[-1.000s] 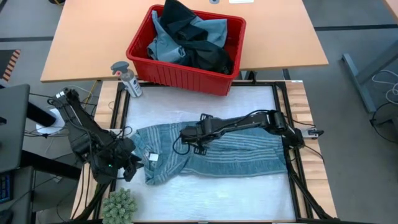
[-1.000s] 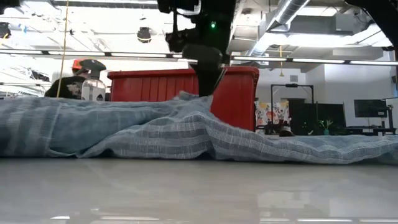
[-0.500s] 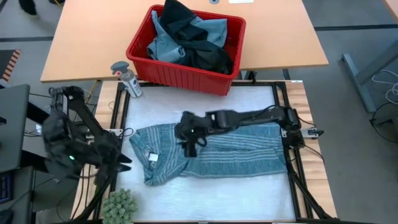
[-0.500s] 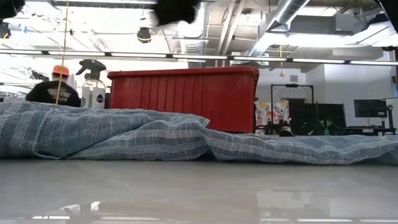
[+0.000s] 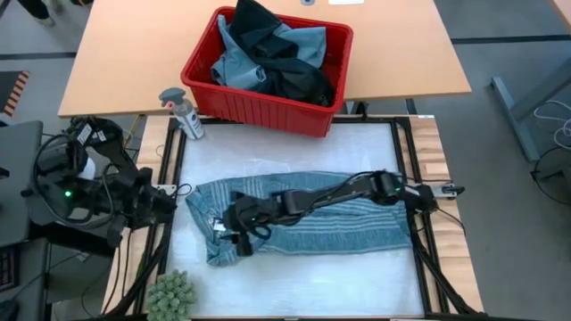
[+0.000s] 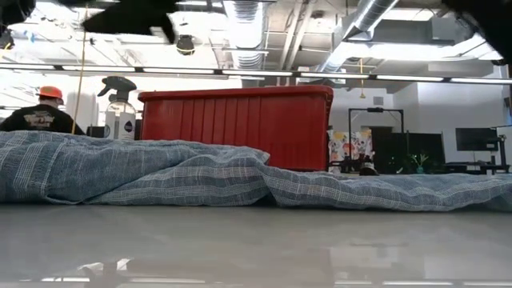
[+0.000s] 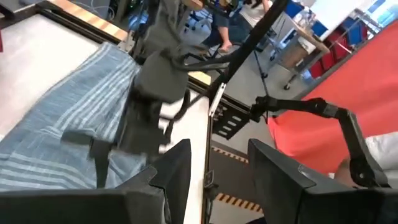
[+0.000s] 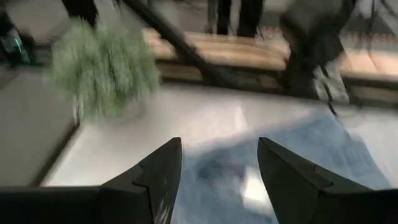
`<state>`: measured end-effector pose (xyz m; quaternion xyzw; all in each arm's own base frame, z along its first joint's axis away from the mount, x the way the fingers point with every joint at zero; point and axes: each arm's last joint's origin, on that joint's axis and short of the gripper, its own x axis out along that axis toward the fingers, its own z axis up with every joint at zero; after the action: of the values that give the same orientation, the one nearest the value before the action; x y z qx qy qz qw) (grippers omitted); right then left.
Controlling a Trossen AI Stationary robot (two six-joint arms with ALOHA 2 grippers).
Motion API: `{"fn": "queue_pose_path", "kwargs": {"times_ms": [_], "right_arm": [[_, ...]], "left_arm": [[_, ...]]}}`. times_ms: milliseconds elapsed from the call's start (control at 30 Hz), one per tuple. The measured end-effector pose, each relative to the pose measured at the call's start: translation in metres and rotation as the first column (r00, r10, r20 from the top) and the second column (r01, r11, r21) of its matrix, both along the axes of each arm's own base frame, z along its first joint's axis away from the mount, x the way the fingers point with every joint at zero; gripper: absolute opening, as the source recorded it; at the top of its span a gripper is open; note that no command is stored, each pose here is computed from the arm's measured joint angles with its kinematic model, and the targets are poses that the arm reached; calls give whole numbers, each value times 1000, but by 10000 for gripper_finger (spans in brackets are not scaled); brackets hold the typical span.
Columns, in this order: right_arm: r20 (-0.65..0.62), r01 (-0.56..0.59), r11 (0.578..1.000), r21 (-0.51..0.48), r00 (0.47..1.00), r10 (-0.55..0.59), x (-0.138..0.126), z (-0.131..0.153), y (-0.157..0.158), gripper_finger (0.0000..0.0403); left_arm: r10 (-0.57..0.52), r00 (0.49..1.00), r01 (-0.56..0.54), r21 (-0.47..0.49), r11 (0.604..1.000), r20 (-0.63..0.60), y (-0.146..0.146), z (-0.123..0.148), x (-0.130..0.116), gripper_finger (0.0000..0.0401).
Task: Fold Laundry from Bin
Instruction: Fold the light blue shirt
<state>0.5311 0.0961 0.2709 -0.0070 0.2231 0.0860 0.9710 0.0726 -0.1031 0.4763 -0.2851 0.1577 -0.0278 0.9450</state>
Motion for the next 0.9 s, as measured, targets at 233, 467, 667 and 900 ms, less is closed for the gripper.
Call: {"fn": "queue_pose_path", "kwargs": {"times_ms": [233,467,667,900], "right_arm": [[-37,-84,996,31,996,85,20,-18,13,234],[-385,-147,987,58,909,158,-10,-23,-2,234],[-561,-187,982,-27,816,141,-54,21,-36,234],[-610,-124,991,-42,789,73,-91,65,-82,234]], "left_arm": [[85,986,-78,57,995,-143,-2,-26,1,147],[81,761,-33,86,996,-643,-30,-91,4,147],[122,754,3,189,982,-646,-57,-153,20,147],[55,737,121,211,970,-674,-64,-213,61,134]]}}
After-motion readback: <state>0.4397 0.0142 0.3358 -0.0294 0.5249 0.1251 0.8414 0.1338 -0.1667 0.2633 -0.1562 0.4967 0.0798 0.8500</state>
